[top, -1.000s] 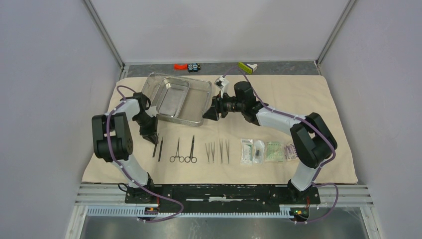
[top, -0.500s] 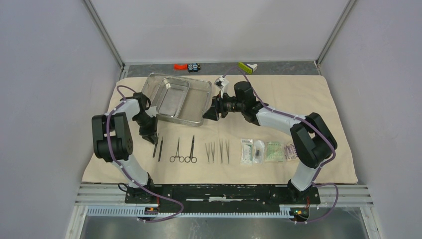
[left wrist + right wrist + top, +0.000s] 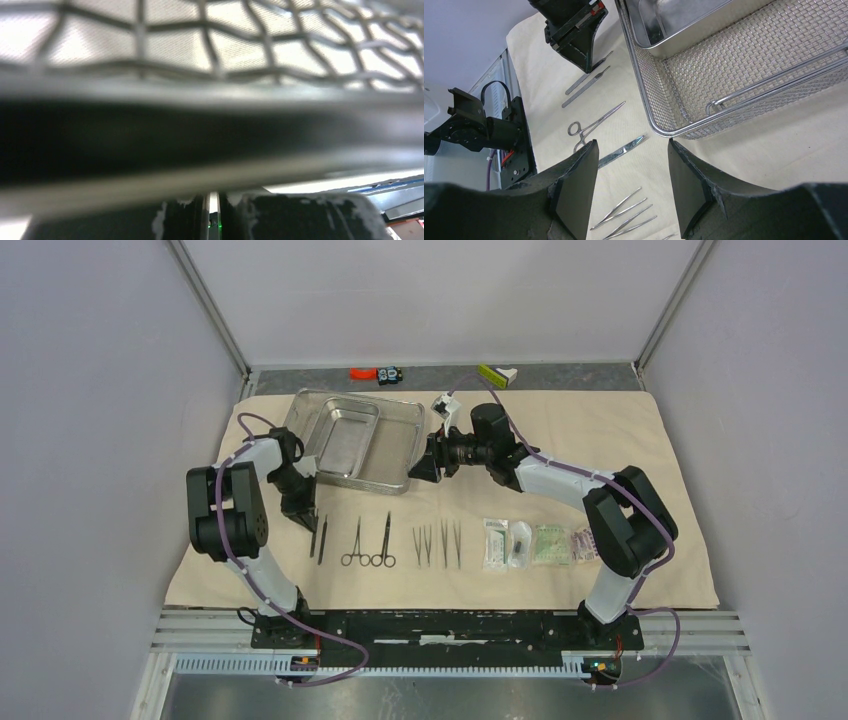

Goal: Open and lay out the surgical kit
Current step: Place the medical item in the surgical kit.

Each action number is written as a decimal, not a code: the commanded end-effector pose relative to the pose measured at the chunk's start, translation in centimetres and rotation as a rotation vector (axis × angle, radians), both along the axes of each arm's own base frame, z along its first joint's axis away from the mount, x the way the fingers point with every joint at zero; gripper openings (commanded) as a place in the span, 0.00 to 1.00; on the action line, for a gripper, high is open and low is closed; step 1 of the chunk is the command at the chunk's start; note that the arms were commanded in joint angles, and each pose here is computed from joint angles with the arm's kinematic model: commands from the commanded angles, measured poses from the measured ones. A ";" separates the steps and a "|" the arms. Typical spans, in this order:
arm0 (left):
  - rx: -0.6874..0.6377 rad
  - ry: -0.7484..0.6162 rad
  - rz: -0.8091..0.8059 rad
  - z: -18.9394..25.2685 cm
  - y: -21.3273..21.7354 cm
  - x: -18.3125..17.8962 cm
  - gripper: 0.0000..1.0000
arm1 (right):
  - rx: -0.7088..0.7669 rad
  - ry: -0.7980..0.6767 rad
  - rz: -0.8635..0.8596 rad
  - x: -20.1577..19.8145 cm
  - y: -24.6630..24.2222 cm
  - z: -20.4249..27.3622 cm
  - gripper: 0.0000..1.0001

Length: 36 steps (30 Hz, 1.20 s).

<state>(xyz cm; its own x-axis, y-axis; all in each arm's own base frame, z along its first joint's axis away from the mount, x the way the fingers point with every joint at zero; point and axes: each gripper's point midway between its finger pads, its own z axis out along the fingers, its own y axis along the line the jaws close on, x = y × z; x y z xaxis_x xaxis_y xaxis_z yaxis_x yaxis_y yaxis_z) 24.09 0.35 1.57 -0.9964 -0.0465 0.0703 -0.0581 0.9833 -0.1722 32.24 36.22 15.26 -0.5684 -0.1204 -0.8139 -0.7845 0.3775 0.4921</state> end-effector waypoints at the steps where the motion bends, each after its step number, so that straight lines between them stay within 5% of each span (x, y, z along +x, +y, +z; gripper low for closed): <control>1: -0.017 0.074 -0.036 0.6 -0.1 -1.7 0.12 | 0.030 -0.072 -0.012 1.2 0.3 2.3 0.60; 17: 0.022 0.036 -0.093 2.1 0.5 -1.6 0.06 | 0.035 -0.071 -0.008 1.2 0.3 2.5 0.60; 27: 0.067 -0.198 -0.175 4.0 -0.3 2.4 0.28 | 0.038 -0.077 -0.006 1.2 0.3 2.8 0.60; 36: 0.135 -0.254 -0.206 2.2 -0.6 4.7 0.34 | 0.032 -0.089 -0.010 1.2 0.1 2.9 0.60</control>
